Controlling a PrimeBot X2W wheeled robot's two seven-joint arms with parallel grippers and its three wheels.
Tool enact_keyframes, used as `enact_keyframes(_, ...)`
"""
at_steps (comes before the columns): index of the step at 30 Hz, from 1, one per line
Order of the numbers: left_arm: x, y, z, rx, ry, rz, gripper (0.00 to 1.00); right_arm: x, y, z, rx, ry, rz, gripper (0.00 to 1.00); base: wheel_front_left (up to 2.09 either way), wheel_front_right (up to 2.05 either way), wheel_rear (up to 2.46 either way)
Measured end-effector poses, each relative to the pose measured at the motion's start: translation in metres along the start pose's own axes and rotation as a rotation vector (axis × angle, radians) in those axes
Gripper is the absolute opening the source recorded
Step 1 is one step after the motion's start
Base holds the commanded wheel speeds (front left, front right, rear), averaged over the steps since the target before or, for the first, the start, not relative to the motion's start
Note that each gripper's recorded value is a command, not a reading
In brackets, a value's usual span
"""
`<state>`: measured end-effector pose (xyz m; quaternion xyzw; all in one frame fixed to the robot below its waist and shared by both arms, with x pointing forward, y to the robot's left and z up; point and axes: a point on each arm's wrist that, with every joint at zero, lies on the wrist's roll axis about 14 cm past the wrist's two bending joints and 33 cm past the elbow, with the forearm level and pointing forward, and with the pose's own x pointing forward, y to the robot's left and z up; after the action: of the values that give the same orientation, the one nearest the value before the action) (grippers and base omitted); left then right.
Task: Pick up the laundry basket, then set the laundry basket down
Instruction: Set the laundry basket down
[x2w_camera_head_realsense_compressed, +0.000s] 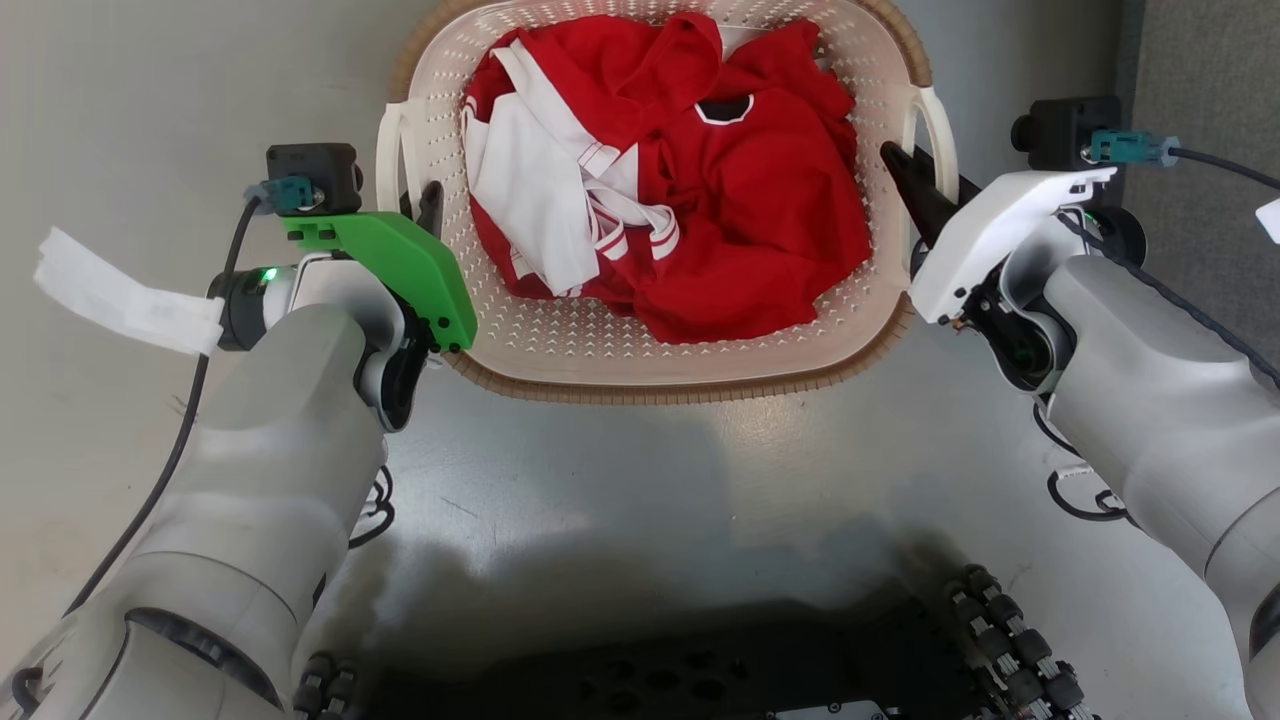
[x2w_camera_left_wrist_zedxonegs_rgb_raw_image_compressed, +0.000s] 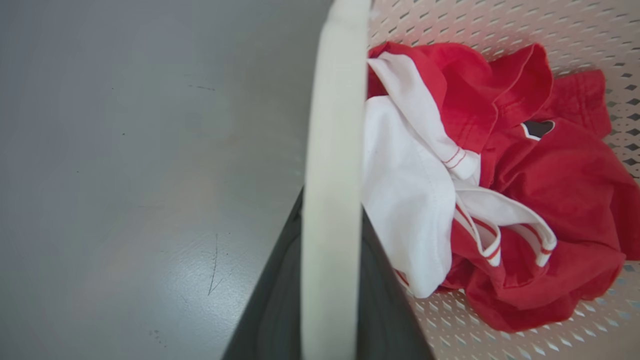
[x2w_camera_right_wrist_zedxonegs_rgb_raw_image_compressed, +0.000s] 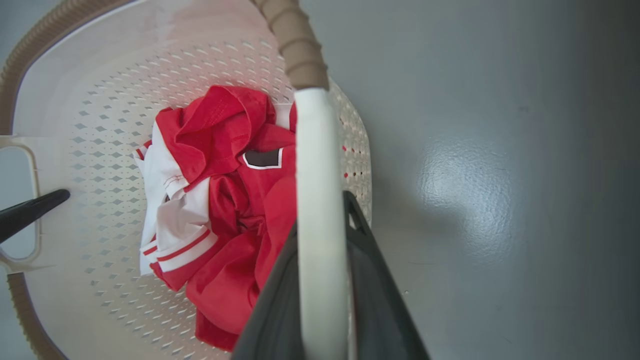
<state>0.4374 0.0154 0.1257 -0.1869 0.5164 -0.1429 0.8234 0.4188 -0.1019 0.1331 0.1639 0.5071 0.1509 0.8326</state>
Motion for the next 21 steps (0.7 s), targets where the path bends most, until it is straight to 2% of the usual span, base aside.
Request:
enact_keyframes(7,0.0017,-0.0006,-0.0019,0.004,0.004,-0.005,0.0,0.0003,-0.0027,-0.0045,-0.007,0.01,-0.004,0.0,0.0,0.0,0.0)
enact_keyframes(8,0.0019,-0.0009,-0.0018,0.004,0.004,-0.006,0.0,0.0003,-0.0032,-0.005,-0.007,0.01,-0.006,0.17,0.0,0.0,0.0)
enact_keyframes(9,0.002,-0.001,-0.0017,0.002,0.003,-0.007,0.24,0.0002,-0.0036,-0.0056,-0.004,0.011,-0.008,0.57,0.0,0.0,0.0)
enact_keyframes(10,0.0021,-0.001,-0.0018,-0.001,0.004,-0.006,0.85,0.0002,-0.0035,-0.0059,-0.004,0.013,-0.006,1.0,0.0,0.0,0.0)
enact_keyframes(11,0.002,-0.0007,-0.0024,-0.006,0.008,-0.005,1.0,0.0003,-0.0022,-0.0064,-0.005,0.014,0.0,1.0,0.0,0.0,0.0)
enact_keyframes(21,-0.004,-0.0045,0.003,0.007,0.003,-0.01,1.0,-0.004,0.0037,-0.0009,-0.011,0.002,0.005,1.0,0.0,0.0,0.0)
